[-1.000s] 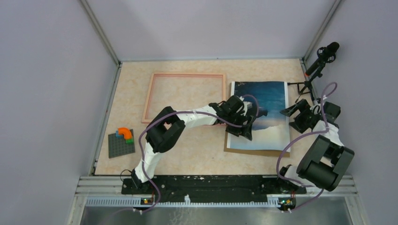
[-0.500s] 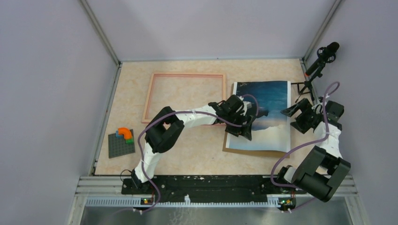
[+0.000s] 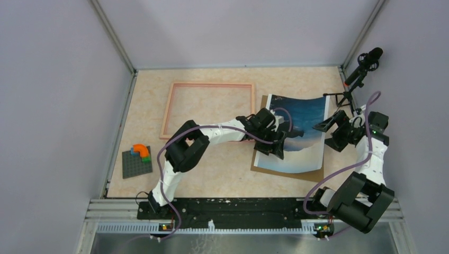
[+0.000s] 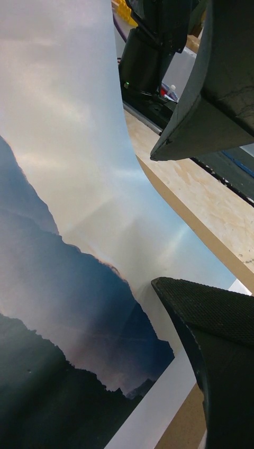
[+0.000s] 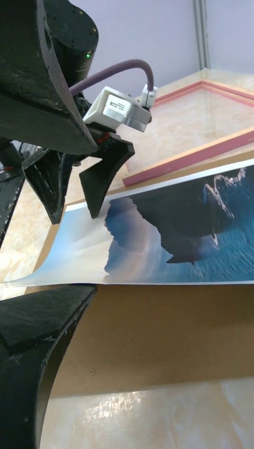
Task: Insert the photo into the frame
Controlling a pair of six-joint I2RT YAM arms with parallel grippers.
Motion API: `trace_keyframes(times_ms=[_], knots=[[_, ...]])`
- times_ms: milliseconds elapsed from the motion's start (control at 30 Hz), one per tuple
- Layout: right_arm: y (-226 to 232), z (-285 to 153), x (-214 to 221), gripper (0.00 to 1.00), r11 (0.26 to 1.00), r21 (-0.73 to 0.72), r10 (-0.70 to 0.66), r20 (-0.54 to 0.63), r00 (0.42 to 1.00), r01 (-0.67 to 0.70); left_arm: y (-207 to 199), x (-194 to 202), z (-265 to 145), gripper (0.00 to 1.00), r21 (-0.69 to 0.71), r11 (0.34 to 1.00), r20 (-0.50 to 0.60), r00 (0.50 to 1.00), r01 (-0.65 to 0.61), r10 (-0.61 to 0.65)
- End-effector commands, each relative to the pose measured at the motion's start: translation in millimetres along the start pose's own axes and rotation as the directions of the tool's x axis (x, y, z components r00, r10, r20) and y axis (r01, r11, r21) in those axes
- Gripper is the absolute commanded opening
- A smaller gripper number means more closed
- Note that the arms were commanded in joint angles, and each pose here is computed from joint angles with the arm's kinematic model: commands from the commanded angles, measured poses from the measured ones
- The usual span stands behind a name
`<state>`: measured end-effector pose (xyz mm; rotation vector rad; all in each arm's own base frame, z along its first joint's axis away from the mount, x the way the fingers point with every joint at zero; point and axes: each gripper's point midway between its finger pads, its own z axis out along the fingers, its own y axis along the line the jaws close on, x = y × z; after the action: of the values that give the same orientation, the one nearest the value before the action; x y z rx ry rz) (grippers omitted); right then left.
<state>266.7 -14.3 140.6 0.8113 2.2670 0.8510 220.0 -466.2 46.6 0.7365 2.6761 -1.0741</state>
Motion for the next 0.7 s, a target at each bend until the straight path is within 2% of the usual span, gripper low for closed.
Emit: trace_keyframes(times_ms=[0, 300, 433, 600, 667], knots=[[19, -5, -4, 0.89, 0.998, -0.064, -0.017, 0.001, 1.000, 0.017, 67, 56, 26, 0.87, -0.203, 0.979, -0.137, 0.988, 0.037, -0.066], [-11, 17, -18, 0.87, 1.000, 0.015, -0.027, 0.040, 0.999, 0.026, 66, 56, 27, 0.87, -0.196, 0.980, -0.138, 0.988, 0.039, -0.067], [-18, 32, -30, 0.75, 0.999, 0.023, -0.029, 0.043, 0.999, 0.028, 67, 55, 26, 0.87, -0.204, 0.978, -0.135, 0.989, 0.032, -0.061], [-12, 54, -48, 0.73, 0.995, 0.020, -0.095, 0.064, 0.993, 0.093, 67, 56, 27, 0.87, -0.199, 0.979, -0.137, 0.989, 0.034, -0.062], [-9, 65, -55, 0.66, 0.992, 0.012, -0.129, 0.069, 0.989, 0.129, 67, 54, 27, 0.86, -0.203, 0.979, -0.134, 0.989, 0.028, -0.056]])
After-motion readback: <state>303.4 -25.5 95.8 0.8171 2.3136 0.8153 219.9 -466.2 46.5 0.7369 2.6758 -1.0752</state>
